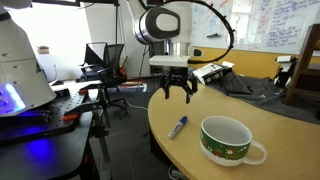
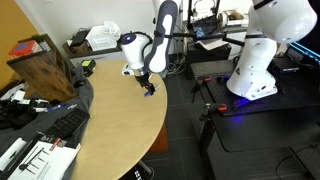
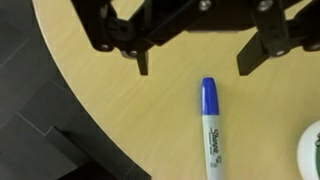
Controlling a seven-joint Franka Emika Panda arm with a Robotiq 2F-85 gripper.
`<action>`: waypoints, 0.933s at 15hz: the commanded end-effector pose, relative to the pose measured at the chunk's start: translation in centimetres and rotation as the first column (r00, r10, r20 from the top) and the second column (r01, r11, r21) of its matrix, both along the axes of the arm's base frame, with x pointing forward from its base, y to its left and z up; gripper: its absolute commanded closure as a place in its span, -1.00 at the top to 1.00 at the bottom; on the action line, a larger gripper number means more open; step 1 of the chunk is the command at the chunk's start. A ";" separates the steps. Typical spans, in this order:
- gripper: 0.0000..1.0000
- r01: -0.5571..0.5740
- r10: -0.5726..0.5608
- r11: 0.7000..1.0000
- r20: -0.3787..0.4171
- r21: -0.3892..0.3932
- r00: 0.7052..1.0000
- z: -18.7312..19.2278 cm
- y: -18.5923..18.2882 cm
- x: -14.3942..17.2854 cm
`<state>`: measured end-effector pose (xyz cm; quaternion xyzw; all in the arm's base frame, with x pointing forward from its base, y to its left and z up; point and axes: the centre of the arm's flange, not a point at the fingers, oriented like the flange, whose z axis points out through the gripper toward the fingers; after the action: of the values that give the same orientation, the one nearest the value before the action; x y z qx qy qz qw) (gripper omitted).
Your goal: Put the blue marker in the green mug cup
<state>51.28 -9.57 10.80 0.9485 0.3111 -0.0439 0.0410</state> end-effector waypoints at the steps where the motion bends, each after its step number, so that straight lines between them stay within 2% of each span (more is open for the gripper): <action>1: 1.00 0.016 -0.016 0.999 0.010 0.049 1.000 -2.3 -1.7 1.9; 8: 1.00 0.063 -0.062 0.997 -0.012 0.050 0.998 -4.7 -4.1 2.4; 10: 0.47 0.066 -0.065 0.997 -0.016 0.042 0.998 -5.0 -4.4 2.5; 14: -0.12 0.074 -0.072 0.997 -0.035 0.037 0.997 -5.6 -4.7 2.4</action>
<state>53.32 -13.84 5.49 0.9602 0.2745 -0.0471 0.0221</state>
